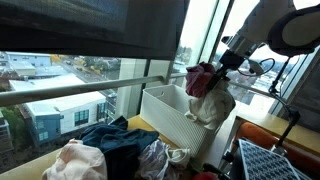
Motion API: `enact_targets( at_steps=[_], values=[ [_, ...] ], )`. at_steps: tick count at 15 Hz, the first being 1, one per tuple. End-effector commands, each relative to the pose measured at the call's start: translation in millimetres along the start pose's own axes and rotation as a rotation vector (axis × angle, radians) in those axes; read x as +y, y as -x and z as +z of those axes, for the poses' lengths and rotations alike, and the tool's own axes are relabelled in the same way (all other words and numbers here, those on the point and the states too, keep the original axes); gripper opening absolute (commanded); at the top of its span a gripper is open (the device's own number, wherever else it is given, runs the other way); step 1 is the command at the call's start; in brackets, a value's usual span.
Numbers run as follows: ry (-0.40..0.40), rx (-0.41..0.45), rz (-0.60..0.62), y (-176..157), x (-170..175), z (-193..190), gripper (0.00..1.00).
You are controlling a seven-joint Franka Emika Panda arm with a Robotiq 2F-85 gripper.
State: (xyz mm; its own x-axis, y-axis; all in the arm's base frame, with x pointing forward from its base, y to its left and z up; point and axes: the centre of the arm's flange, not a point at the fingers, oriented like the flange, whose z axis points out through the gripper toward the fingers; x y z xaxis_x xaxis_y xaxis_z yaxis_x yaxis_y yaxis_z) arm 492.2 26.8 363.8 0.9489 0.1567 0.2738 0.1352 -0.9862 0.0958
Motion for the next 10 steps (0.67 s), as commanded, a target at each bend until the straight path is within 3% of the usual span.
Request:
enact_targets(
  at_steps=[1, 2, 3, 10],
  values=[
    [-0.003, 0.000, 0.015, -3.7, 15.8, 22.6, 0.01],
    [-0.006, -0.014, 0.011, -5.3, 15.4, 32.3, 0.09],
    [-0.005, -0.026, 0.004, -6.1, 12.3, 41.1, 0.29],
    [-0.014, -0.056, -0.052, -3.7, -34.7, 47.9, 0.79]
  ],
)
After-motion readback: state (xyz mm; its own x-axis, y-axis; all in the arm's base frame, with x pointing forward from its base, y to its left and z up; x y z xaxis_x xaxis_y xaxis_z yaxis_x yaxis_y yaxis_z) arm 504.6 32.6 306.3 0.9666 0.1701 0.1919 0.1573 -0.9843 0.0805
